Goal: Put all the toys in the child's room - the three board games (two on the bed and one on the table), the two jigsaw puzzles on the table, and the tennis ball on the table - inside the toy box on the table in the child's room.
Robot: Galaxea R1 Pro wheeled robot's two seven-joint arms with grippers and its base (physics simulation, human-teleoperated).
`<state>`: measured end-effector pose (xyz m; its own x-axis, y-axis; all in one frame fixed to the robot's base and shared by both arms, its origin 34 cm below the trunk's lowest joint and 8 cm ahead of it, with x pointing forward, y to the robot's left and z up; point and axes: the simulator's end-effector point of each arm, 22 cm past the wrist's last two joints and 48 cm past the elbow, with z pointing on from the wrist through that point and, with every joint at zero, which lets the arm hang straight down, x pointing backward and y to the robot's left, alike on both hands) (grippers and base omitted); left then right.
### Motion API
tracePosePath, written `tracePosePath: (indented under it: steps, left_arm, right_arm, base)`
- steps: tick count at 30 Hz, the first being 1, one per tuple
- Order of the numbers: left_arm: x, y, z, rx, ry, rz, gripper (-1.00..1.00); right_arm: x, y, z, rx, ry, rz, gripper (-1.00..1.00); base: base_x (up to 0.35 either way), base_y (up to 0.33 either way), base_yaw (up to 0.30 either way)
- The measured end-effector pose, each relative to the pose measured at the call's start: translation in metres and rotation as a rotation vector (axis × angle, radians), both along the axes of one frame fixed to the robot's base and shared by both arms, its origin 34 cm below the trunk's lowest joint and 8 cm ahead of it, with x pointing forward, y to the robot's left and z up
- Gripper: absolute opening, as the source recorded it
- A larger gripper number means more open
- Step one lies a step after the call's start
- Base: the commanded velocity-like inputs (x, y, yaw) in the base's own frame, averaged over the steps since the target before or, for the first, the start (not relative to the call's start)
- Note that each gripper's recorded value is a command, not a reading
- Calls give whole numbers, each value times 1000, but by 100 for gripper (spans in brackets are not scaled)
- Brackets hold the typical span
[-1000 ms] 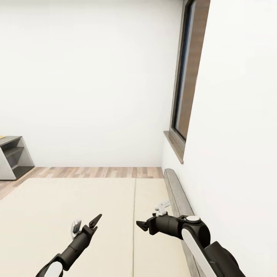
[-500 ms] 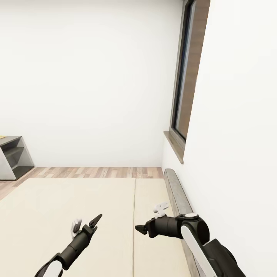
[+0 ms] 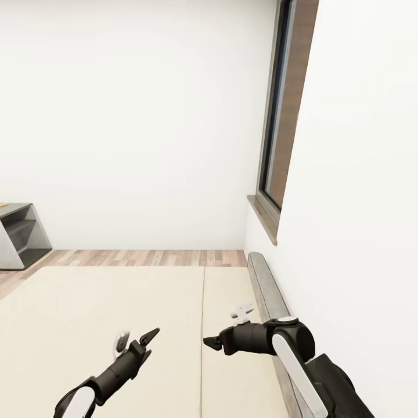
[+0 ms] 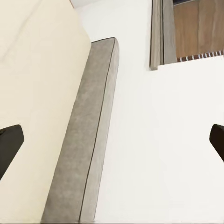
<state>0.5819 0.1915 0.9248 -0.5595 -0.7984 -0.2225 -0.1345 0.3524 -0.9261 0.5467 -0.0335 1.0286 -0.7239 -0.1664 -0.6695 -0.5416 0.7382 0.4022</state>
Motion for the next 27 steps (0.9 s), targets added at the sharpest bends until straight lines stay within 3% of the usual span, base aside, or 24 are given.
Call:
tracePosePath:
  steps: [3,7,16,27]
  left_arm:
    - [-1,-7,-2,-6,39,-53,100]
    - [-3,-9,-6,-8,63,-77,100]
    - [-6,-11,-16,-2,101,-94,100]
    - [-13,-5,-43,51,197,-84,100]
  right_arm:
    - [1,1,2,26,15,3,100]
    - [2,1,1,40,27,3,100]
    - [3,1,-4,50,46,2,100]
    - [9,-7,-14,65,80,-27,100]
  base:
    - [0,0,0]
    - [0,0,0]
    - [0,0,0]
    - [0,0,0]
